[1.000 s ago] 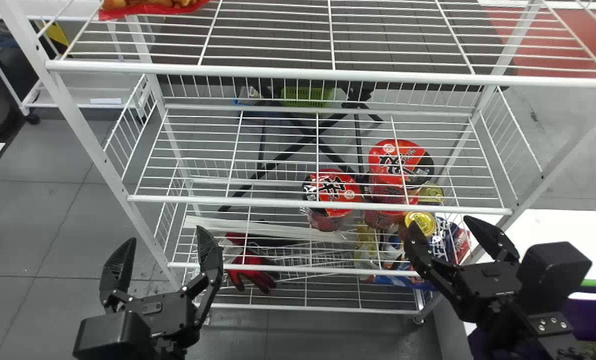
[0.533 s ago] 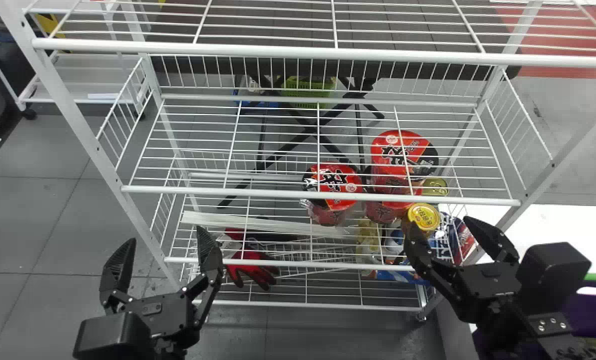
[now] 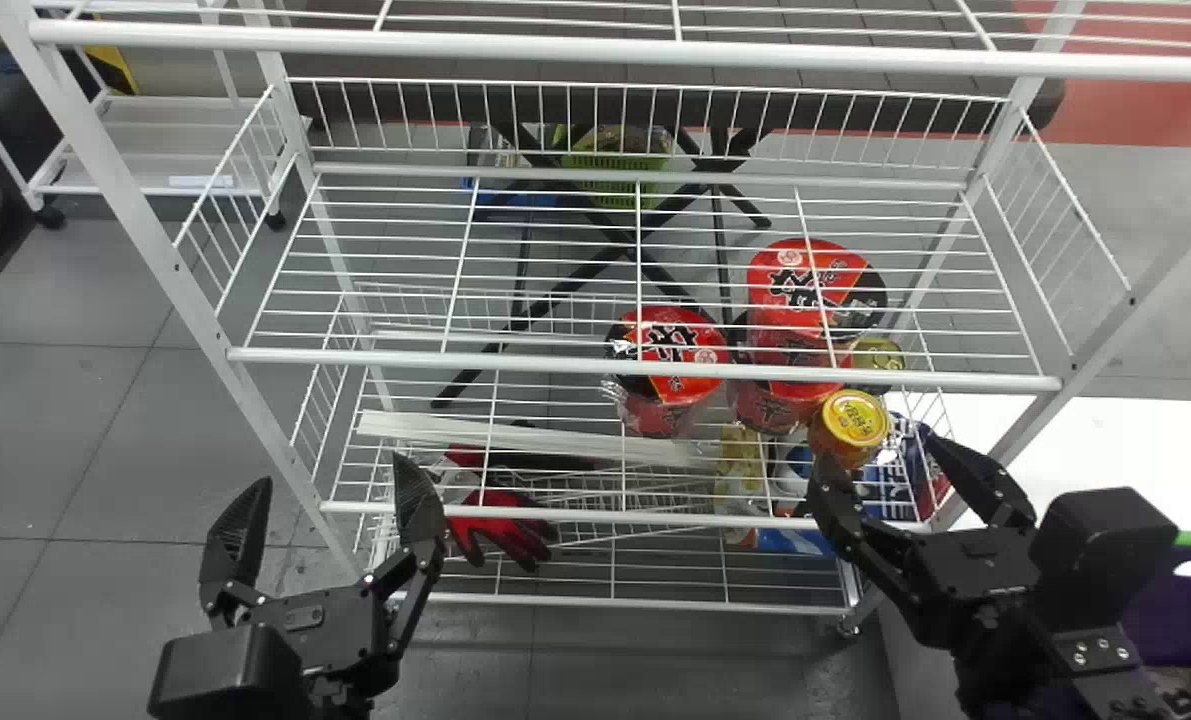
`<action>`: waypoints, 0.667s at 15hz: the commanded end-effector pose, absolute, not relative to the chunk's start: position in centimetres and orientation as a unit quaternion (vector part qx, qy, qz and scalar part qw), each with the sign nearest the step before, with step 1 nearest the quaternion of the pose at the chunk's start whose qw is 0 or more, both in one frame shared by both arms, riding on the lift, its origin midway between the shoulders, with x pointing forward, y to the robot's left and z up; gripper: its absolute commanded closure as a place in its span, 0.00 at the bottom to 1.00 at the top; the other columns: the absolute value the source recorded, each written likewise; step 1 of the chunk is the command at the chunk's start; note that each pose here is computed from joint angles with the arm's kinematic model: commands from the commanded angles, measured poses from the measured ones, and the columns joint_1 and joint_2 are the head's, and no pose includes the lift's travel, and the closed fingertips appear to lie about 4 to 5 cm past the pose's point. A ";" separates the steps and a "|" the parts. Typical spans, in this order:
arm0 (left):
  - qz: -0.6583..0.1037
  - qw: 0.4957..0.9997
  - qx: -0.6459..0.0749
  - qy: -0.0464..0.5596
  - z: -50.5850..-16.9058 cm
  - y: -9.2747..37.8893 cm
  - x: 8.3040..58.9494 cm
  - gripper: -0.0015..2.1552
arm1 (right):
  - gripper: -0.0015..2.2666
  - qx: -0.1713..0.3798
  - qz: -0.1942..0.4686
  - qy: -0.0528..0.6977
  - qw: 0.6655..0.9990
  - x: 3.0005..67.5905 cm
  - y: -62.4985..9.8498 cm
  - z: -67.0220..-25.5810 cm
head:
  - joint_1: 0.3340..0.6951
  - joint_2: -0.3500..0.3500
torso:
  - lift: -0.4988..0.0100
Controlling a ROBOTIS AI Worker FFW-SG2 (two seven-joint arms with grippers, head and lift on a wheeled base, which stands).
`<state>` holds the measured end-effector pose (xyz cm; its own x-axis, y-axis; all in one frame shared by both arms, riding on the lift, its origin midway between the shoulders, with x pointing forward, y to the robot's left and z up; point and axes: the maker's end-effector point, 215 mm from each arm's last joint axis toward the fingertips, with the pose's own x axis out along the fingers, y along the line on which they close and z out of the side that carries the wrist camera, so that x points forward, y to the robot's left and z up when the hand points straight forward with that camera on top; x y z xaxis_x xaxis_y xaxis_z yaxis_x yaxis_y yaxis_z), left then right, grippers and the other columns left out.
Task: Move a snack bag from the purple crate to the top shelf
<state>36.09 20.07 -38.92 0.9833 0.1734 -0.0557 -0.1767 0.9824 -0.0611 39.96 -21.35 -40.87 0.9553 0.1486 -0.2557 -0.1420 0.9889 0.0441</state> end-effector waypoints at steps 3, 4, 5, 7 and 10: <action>0.088 0.995 -0.033 0.026 -39.0 20.1 36.1 0.04 | 0.07 0.013 0.074 0.131 0.989 40.0 -21.3 -41.0 | 1.00 0.47 | 0.21; 0.088 0.995 -0.033 0.026 -39.0 20.1 36.1 0.04 | 0.07 0.013 0.073 0.131 0.989 40.0 -21.4 -41.0 | 1.00 0.47 | 0.20; 0.088 0.995 -0.033 0.025 -39.0 20.1 36.2 0.04 | 0.07 0.012 0.073 0.131 0.989 40.0 -21.4 -41.0 | 1.00 0.47 | 0.19; 0.089 0.995 -0.033 0.026 -39.0 20.1 36.2 0.04 | 0.07 0.012 0.073 0.131 0.989 40.0 -21.4 -41.0 | 1.00 0.47 | 0.18; 0.090 0.995 -0.033 0.027 -39.1 20.2 36.1 0.04 | 0.07 0.012 0.073 0.132 0.989 40.0 -21.4 -41.1 | 1.00 0.47 | 0.15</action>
<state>36.16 20.16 -39.07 0.9826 0.1768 -0.0577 -0.1802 0.9817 -0.0614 40.02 -21.43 -41.08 0.9548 0.1471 -0.2585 -0.1405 0.9891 0.0437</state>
